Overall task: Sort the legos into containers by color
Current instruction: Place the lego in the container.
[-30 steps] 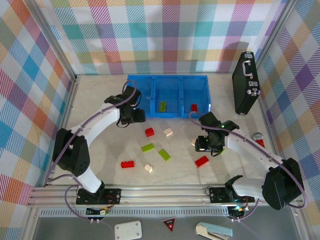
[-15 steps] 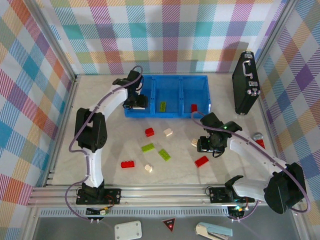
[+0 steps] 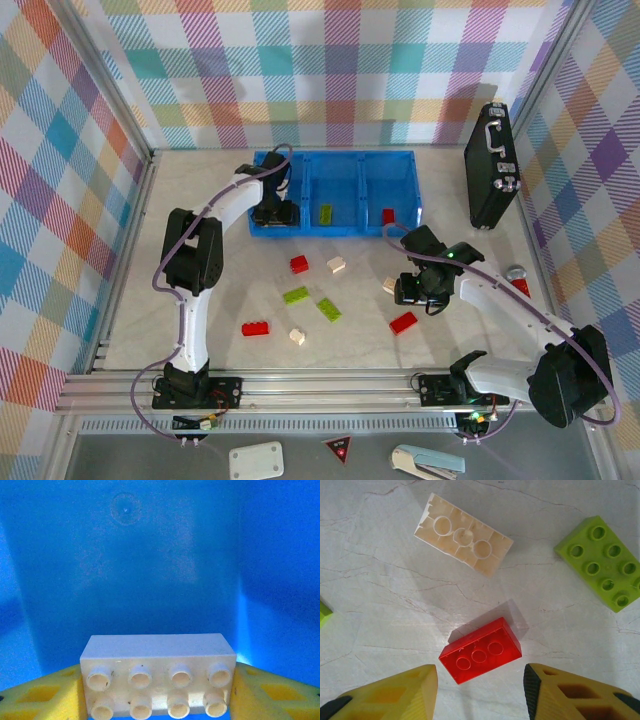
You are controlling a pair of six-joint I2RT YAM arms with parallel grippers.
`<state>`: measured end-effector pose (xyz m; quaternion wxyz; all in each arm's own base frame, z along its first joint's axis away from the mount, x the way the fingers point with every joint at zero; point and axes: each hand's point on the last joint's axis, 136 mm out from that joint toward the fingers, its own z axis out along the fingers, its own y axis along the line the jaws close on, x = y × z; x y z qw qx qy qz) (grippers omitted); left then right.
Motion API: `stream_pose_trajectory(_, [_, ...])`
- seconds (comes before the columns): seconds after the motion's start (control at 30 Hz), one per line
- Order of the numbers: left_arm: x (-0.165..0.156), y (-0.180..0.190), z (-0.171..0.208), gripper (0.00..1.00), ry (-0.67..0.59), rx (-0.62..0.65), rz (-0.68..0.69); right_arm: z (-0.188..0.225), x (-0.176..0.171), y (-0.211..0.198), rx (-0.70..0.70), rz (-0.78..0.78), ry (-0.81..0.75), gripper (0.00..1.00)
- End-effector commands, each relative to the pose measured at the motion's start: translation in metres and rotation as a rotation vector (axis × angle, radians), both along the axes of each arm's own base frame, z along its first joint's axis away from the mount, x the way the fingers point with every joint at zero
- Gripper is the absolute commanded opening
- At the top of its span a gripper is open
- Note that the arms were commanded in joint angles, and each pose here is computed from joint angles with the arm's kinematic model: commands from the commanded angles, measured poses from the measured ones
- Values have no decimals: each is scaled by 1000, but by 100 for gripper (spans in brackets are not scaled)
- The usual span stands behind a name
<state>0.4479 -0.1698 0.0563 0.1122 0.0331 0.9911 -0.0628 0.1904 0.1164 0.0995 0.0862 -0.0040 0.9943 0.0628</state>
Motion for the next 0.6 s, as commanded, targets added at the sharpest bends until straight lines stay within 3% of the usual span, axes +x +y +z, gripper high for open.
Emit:
stream_pose_trajectory(0.0, [-15, 2, 7, 63, 39, -25, 12, 7, 1, 2, 9, -1, -18, 50])
stream_pose_trajectory(0.3, [-6, 1, 5, 73, 36, -19, 25, 10, 1, 3, 17, 0, -28, 50])
stream_pose_trajectory(0.57, [-5, -1, 33, 74, -11, -44, 28, 11, 2, 2, 13, -5, -35, 51])
